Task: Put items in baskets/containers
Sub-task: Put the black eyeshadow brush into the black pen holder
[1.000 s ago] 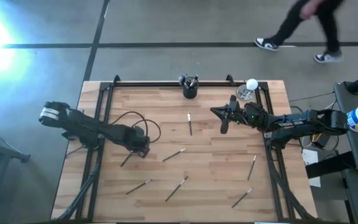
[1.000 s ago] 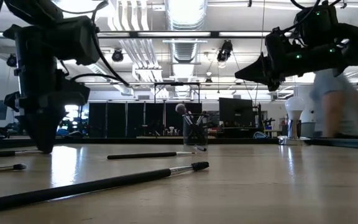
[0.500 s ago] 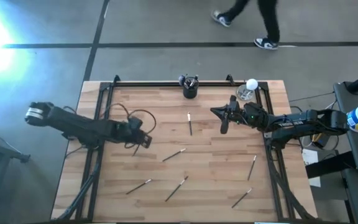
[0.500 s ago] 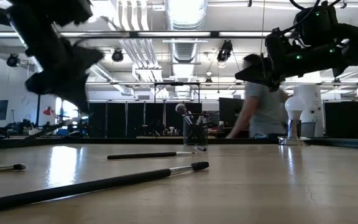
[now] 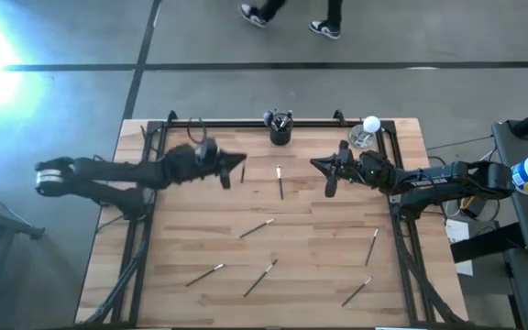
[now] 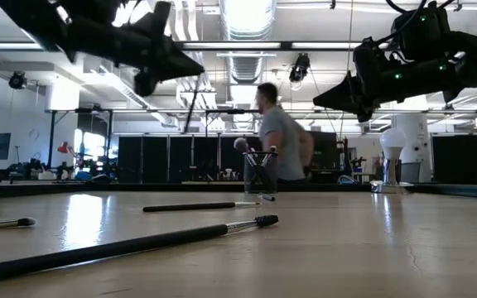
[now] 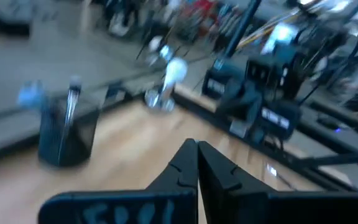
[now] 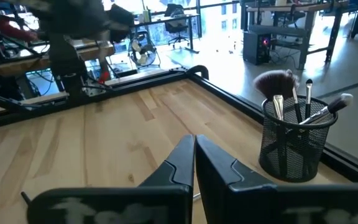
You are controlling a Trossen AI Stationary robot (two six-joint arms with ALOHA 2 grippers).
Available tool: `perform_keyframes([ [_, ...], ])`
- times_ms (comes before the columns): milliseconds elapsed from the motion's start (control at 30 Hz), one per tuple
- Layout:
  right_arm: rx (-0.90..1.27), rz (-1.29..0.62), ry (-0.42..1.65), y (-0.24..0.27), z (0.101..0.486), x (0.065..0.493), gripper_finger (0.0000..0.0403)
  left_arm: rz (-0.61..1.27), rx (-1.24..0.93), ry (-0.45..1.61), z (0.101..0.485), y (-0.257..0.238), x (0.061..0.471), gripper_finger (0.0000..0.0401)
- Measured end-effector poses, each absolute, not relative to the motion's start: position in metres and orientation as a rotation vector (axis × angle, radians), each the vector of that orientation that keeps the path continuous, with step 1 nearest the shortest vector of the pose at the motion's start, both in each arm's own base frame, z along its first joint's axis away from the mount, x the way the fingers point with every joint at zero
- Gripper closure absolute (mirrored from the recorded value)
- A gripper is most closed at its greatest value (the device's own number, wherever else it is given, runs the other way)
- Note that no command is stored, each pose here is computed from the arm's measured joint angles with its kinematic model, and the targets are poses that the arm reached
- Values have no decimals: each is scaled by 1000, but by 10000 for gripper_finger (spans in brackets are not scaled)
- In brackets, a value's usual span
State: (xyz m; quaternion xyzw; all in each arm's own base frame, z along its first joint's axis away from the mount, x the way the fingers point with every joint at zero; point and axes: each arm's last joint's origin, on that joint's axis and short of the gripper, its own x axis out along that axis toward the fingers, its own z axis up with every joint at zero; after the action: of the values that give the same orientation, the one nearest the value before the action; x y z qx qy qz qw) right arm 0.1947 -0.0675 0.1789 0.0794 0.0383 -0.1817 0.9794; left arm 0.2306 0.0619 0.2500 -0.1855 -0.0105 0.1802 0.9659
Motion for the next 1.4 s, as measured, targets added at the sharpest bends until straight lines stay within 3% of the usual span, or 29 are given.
perform_keyframes([
  [367, 116, -404, 77, -68, 179, 194, 392, 272, -122, -268, 254, 177, 260, 401],
  [767, 108, -413, 78, -68, 179, 194, 392, 219, -115, -212, 235, 248, 346, 401],
  [1233, 90, -412, 85, -68, 179, 194, 392, 315, -174, 38, 210, 269, 358, 400],
  [1400, 90, -412, 85, -68, 179, 194, 392, 362, -213, 87, 204, 270, 357, 380],
])
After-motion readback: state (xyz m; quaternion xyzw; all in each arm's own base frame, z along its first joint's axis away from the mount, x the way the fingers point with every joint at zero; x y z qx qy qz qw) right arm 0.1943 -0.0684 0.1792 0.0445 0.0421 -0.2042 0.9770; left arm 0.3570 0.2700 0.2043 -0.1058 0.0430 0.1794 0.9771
